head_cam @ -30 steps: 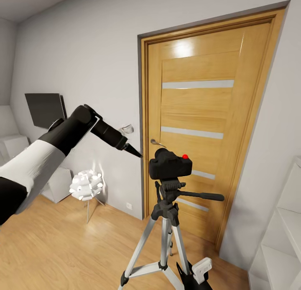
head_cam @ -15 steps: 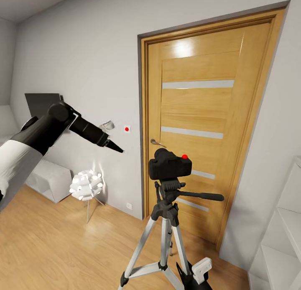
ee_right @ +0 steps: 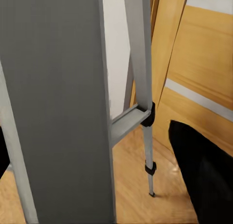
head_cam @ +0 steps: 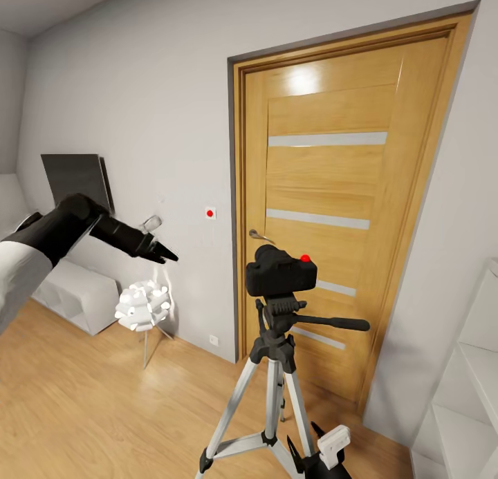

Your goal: Attach the digital camera to the camera tripod in the bedroom.

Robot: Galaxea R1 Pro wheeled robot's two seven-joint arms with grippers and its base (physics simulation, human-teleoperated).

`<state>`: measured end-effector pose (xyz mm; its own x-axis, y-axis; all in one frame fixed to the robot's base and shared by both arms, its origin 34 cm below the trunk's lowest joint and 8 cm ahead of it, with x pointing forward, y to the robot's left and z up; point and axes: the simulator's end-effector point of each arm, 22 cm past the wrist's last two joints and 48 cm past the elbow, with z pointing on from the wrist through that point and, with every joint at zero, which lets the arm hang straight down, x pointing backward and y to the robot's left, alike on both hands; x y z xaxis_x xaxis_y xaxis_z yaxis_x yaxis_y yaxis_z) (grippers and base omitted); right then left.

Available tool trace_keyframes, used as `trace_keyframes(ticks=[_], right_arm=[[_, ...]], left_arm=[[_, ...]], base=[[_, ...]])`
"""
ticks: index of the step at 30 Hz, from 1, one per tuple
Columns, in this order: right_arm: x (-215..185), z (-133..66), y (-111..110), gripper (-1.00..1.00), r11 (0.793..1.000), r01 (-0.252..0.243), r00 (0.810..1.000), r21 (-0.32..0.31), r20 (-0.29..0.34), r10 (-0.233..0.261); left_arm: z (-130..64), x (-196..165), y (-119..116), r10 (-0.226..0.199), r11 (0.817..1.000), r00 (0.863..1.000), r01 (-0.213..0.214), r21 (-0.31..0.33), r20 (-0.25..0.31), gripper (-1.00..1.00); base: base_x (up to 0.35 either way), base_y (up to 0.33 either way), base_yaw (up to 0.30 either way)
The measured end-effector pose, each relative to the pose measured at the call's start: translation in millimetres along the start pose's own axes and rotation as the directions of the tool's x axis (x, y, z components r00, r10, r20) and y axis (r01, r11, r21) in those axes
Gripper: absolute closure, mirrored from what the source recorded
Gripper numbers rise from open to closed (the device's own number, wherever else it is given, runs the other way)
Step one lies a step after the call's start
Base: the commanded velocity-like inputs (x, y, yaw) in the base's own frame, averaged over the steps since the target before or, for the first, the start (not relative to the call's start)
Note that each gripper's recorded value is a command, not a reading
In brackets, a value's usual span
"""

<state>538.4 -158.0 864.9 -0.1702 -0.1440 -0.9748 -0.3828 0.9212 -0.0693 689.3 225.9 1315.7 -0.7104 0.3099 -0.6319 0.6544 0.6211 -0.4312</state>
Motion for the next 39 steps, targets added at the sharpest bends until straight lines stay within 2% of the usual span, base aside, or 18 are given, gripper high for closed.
trace_keyframes(ticks=[2, 6, 9, 10, 15, 19, 23, 25, 31, 35, 39], right_arm=[[0.0, -0.1, 0.0, -1.0, 1.0, 0.0, 1.0, 0.0, 0.0, 0.0], [0.1, -0.1, 0.0, -1.0, 1.0, 0.0, 1.0, 0.0, -0.001, 0.0], [0.0, -0.1, 0.0, -1.0, 1.0, 0.0, 1.0, 0.0, 0.0, 0.0], [0.0, -0.1, 0.1, -1.0, 1.0, 0.0, 1.0, 0.0, 0.0, 0.0], [-0.1, -0.1, 0.0, -1.0, 1.0, 0.0, 1.0, 0.0, 0.0, 0.0], [-0.1, -0.1, 0.2, -1.0, 1.0, 0.0, 1.0, 0.0, 0.0, 0.0], [-0.2, -0.1, 0.1, -1.0, 1.0, 0.0, 1.0, 0.0, 0.0, 0.0], [-0.2, -0.1, 0.1, -1.0, 1.0, 0.0, 1.0, 0.0, 0.0, 0.0], [-0.2, -0.1, 0.3, -1.0, 1.0, 0.0, 1.0, -0.001, 0.001, 0.0], [-0.2, -0.1, 0.3, -1.0, 1.0, 0.001, 1.0, -0.001, 0.001, -0.001], [-0.2, -0.1, 0.1, -1.0, 1.0, 0.0, 1.0, 0.0, 0.001, 0.0]], left_arm=[[3.5, 9.7, 13.4, -0.069, 0.998, 0.998, 0.069, 0.004, -0.005, -1.0], [11.4, 32.3, 51.2, -0.191, 0.98, 0.981, 0.189, -0.066, -0.017, -1.0], [16.7, 54.5, 81.4, -0.278, 0.952, 0.96, 0.271, -0.143, -0.028, -1.0], [21.1, 71.1, 100.4, -0.311, 0.934, 0.95, 0.299, -0.195, -0.037, -1.0], [40.5, 95.1, 133.2, -0.27, 0.928, 0.962, 0.252, -0.276, -0.031, -1.0], [65.4, 124.5, 157.2, -0.254, 0.917, 0.967, 0.233, -0.323, -0.023, -1.0], [85.9, 140.1, 177.2, -0.225, 0.904, 0.974, 0.216, -0.37, 0.018, -1.0], [92.3, 145.8, 188.8, -0.203, 0.891, 0.978, 0.201, -0.408, 0.038, -1.0], [105.0, 168.9, 223.4, -0.145, 0.826, 0.988, 0.154, -0.542, 0.06, -1.0], [108.2, 188.7, 242.8, -0.135, 0.768, 0.989, 0.138, -0.626, 0.052, -1.0], [109.1, 211.3, 258.8, -0.143, 0.706, 0.989, 0.131, -0.696, 0.041, -1.0]], base=[[0.0, 0.0, 0.0], [0.0, 0.0, 0.0], [0.0, 0.0, 0.0], [0.0, 0.0, 0.0], [0.0, 0.0, 0.0], [0.0, 0.0, 0.0], [0.0, 0.0, 0.0], [0.0, 0.0, 0.0], [0.0, 0.0, 0.0], [0.0, 0.0, 0.0], [0.0, 0.0, 0.0]])
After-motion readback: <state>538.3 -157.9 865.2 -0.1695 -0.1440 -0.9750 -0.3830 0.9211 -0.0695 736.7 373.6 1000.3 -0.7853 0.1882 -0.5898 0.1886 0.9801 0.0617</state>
